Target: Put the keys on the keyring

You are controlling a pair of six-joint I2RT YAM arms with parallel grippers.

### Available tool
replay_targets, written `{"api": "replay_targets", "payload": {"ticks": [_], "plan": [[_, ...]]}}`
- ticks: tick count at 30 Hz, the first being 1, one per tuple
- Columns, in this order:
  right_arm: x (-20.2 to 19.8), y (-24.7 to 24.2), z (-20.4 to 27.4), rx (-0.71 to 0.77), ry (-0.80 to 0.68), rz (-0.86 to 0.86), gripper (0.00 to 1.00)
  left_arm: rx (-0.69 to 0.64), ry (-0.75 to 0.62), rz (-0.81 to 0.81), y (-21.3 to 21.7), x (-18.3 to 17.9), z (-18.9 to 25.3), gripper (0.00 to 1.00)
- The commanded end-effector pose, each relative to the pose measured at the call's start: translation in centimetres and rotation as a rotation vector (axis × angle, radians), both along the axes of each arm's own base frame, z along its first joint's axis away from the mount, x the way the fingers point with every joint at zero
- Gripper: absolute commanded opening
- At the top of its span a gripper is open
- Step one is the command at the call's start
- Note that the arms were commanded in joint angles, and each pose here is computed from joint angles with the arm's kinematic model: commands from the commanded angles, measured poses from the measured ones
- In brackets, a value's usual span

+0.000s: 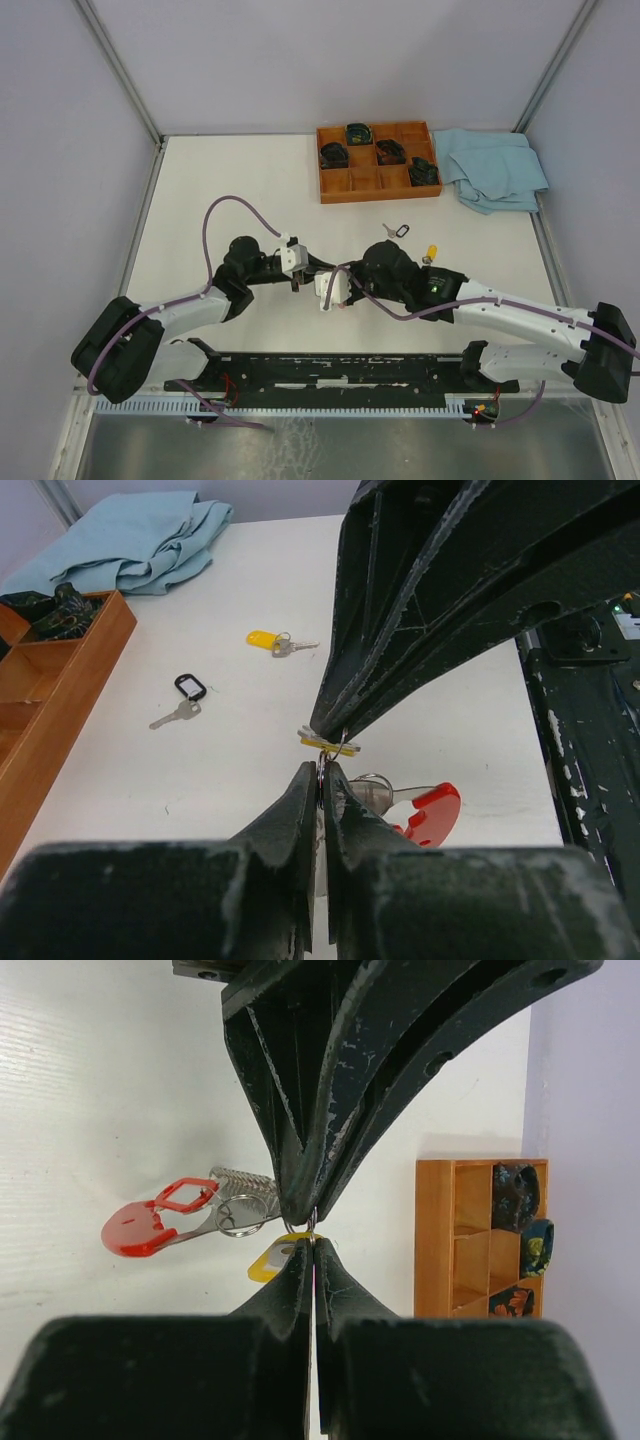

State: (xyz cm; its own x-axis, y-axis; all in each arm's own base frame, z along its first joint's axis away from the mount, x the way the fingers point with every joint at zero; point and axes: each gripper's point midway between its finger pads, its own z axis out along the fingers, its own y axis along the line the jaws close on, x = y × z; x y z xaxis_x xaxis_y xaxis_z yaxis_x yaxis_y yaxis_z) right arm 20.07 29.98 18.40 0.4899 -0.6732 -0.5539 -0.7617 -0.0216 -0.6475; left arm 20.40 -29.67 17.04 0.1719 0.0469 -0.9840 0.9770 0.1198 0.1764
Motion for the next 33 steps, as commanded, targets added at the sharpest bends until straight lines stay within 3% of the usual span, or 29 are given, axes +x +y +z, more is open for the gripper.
{"api": "replay_targets", "payload": {"ticks": [1,10,19,33], "plan": [[0.5,0.8,3.0,0.069,-0.045,-0.001,0.01,-0.024,-0.091,-0.039,-0.6,0.1,1.8,0.04],[1.1,-2.7,0.8,0.019,-0.042,-0.13,0.01,-0.045,-0.094,-0.025,-0.4,0.1,2.3,0.03],[0.6,-2.5,-1.1,0.005,0.023,-0.131,0.01,-0.086,-0.086,-0.023,-0.5,-0.1,3.1,0.03],[0.6,-0.3,-0.9,0.152,0.039,-0.113,0.01,-0.106,-0.077,-0.039,-0.6,-0.5,3.4,0.03]]}}
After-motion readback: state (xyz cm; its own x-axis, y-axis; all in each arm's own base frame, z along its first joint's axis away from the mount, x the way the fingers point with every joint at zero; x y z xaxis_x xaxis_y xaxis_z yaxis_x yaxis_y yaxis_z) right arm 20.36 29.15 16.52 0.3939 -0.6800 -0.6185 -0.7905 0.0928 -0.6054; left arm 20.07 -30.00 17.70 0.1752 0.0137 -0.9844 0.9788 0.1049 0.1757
